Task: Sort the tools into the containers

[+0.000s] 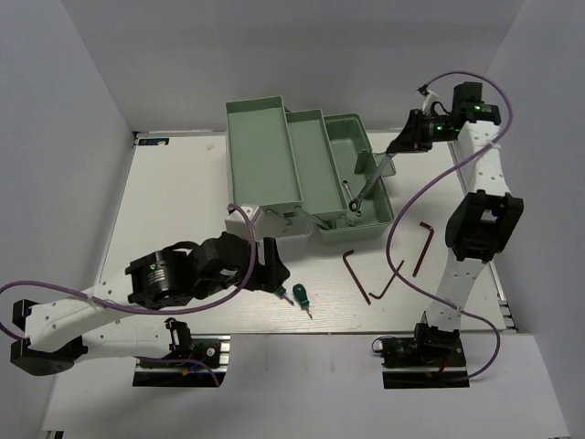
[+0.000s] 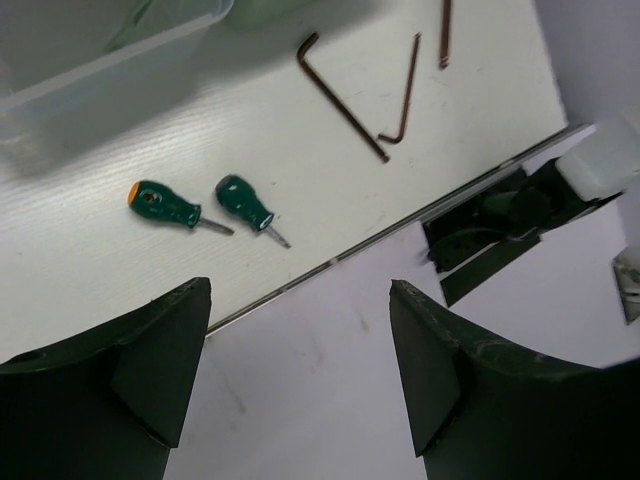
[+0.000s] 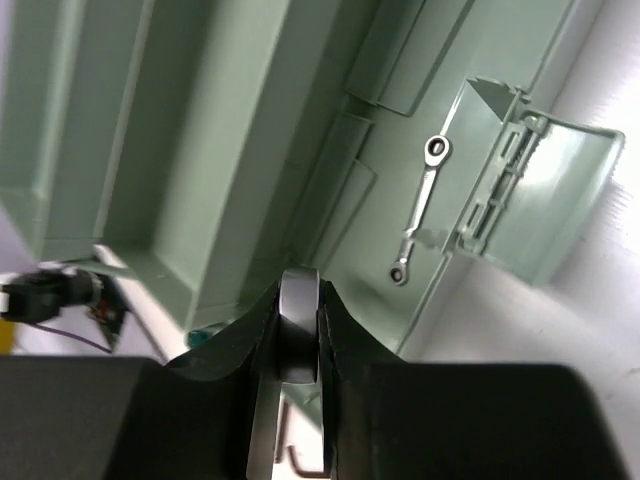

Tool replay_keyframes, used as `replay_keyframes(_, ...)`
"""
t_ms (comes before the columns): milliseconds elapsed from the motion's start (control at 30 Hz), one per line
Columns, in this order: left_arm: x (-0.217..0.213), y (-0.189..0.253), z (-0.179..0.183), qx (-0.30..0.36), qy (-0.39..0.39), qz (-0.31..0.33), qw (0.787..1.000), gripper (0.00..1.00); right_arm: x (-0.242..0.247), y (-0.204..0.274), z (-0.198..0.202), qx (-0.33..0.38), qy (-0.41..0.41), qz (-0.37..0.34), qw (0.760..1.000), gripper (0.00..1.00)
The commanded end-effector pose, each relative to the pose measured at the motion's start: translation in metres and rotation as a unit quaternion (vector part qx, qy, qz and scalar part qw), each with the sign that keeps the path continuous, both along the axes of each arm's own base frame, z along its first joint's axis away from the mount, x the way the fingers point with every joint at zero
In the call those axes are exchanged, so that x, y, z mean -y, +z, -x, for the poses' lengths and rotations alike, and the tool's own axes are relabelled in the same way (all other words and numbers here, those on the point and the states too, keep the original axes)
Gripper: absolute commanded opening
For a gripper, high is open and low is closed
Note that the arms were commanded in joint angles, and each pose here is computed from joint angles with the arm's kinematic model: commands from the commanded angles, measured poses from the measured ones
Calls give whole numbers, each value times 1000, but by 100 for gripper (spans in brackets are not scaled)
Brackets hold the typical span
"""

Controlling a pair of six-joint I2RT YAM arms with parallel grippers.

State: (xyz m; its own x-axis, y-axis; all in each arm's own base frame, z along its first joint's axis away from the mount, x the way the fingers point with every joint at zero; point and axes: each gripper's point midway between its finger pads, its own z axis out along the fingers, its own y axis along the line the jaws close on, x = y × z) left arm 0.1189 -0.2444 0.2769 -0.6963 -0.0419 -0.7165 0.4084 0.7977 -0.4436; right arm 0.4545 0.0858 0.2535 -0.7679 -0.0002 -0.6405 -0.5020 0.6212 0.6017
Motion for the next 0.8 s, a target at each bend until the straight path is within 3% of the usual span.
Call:
replay_keyframes(0,2,-30,0,-26,11,-32,999,82,-22,13,-14,66,29,34,997,5)
replay_keyframes(167,21,-80,5,-74,2,-80,994,82,-41,-16,-18,37,50,50,997,40)
replay_keyframes(267,30,-100,7,-89,-6,-98,991,82,-58,-17,-10,37,68,54,996,72)
replay_keyframes(300,30,-108,7,-91,-6,-105,990,82,-61,-16,-10,42,71,56,995,90)
replay_keyframes(500,28,-137,11,-127,22,-109,986,83,-46,22,-7,105,18,81,991,91)
replay_keyframes(567,28,-144,10,-136,43,-101,985,83,-31,-7,-7,95,-22,127,987,91)
replay_keyframes(600,21,-152,11,-140,54,-105,983,83,-7,29,-12,166,-90,179,966,91)
replay_keyframes(667,21,-162,10,-151,77,-92,981,83,9,-12,-3,149,-130,204,959,91)
replay_keyframes(700,22,-166,10,-158,85,-93,979,83,25,13,4,204,-180,217,937,48)
replay_keyframes(733,20,-172,10,-163,97,-97,977,82,31,13,9,203,-202,210,935,10)
replay_keyframes(767,21,-182,10,-175,112,-105,972,82,34,4,27,196,-209,209,935,0)
